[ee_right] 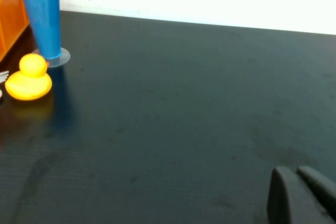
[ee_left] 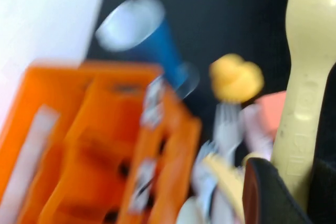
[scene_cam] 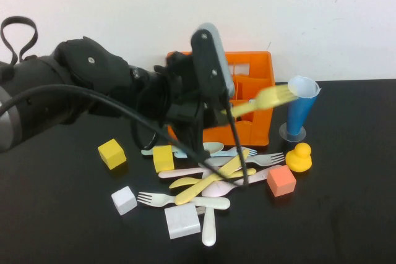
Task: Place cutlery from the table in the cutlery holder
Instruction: Place the fork on the box
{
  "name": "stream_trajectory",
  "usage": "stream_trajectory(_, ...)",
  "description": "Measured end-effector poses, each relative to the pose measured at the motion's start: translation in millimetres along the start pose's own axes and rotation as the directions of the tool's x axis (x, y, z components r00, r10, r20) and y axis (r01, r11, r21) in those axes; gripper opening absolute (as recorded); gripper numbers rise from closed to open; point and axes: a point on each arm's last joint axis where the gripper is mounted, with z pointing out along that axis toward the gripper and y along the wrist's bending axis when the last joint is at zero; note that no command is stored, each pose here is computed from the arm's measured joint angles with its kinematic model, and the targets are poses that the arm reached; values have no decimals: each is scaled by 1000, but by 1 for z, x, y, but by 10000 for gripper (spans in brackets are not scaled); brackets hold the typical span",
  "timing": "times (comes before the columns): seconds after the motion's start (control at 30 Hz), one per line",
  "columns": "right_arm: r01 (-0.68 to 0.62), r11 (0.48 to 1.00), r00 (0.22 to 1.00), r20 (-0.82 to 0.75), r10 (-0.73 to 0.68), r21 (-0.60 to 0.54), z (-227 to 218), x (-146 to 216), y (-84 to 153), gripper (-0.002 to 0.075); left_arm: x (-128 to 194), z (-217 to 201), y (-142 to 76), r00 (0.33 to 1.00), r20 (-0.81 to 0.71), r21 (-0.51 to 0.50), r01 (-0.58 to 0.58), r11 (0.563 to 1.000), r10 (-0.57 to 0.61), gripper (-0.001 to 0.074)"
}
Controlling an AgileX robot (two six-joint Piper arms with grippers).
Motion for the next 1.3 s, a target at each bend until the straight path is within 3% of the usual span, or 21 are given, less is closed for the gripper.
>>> stream_trajectory(0.1,0,1000,1000,0,0,0,0,0,0,-3,5,-2,10,990,-47,-127,130,983,-137,144)
stream_trajectory(0.2,0,1000,1000,0,0,0,0,0,0,-3,8,-4,21,962,-34,-258,254,932,-272,144)
stream_trajectory(0.3,0,1000,1000,0,0,0,0,0,0,-3,9,-10,37,886,96,-418,449,789,-453,144)
stream_trajectory(0.4,0,1000,1000,0,0,0,0,0,0,-3,5,-17,50,795,295,-449,605,657,-531,144)
stream_trajectory(0.47,0,1000,1000,0,0,0,0,0,0,-3,1,-19,58,761,410,-427,647,631,-503,144)
stream_trajectory(0.6,0,1000,1000,0,0,0,0,0,0,-3,-3,-7,63,722,535,-321,654,686,-438,144)
stream_trajectory(0.8,0,1000,1000,0,0,0,0,0,0,-3,7,29,59,695,576,-199,630,750,-431,144)
stream_trajectory(1.0,0,1000,1000,0,0,0,0,0,0,-3,24,56,56,688,569,-157,628,762,-450,144)
stream_trajectory(1.3,0,1000,1000,0,0,0,0,0,0,-3,43,79,54,707,550,-170,617,768,-446,144)
